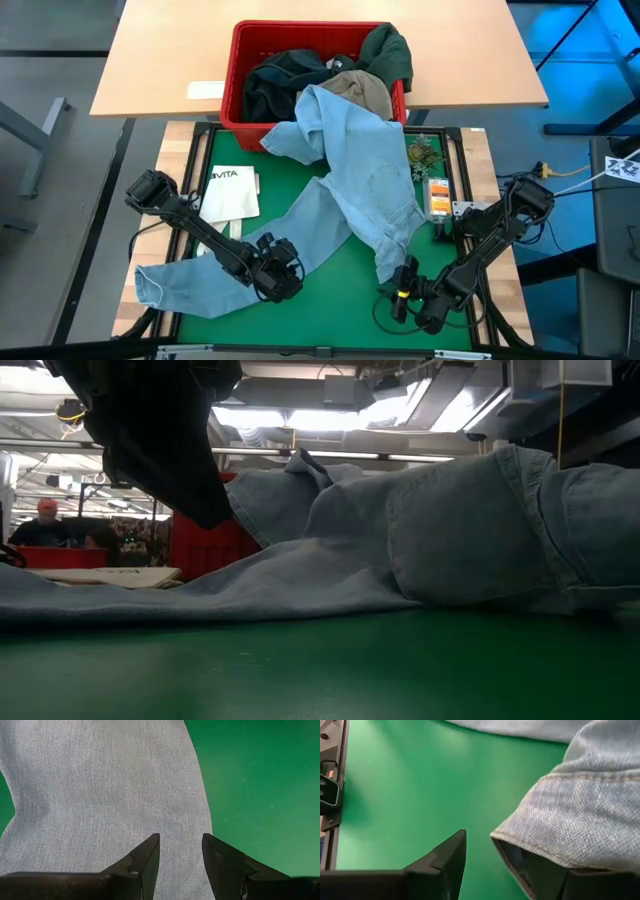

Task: Fold Laundry from Bin
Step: Remove the light blue jeans from the red bin

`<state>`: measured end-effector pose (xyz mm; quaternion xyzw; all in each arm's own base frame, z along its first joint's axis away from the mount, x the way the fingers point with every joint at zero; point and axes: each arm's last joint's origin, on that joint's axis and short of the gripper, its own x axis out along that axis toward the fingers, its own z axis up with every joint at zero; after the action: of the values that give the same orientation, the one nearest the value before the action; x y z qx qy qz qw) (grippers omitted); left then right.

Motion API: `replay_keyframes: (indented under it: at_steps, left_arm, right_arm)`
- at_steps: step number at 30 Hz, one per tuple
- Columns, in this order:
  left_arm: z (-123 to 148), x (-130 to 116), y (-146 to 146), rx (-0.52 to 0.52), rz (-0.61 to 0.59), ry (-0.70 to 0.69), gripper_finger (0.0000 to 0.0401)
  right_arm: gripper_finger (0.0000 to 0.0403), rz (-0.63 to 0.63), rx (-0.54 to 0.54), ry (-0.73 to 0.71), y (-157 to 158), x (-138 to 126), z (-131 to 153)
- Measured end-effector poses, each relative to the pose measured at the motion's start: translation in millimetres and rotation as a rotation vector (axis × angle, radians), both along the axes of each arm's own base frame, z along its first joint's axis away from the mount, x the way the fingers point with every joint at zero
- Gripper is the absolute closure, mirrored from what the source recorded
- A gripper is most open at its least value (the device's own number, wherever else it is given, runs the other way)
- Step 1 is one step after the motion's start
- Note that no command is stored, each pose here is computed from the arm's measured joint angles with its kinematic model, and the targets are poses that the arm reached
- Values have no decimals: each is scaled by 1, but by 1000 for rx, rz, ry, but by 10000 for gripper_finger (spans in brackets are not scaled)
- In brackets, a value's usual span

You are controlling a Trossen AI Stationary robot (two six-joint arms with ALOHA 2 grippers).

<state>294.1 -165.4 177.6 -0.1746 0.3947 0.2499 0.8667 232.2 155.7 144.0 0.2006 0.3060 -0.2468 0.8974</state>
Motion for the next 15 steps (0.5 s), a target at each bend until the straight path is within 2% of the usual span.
replay_keyframes:
  at_steps: [10, 12, 15]
  left_arm:
    - [0, 0, 0, 0, 0, 0, 260]
    - [0, 0, 0, 0, 0, 0, 260]
    - [0, 0, 0, -13, -6, 9, 260]
  right_arm:
    - [224, -44, -48, -32, -5, 3, 1]
    - [246, -52, -39, -20, -9, 5, 1]
    - [304, -60, -24, -3, -13, 7, 0]
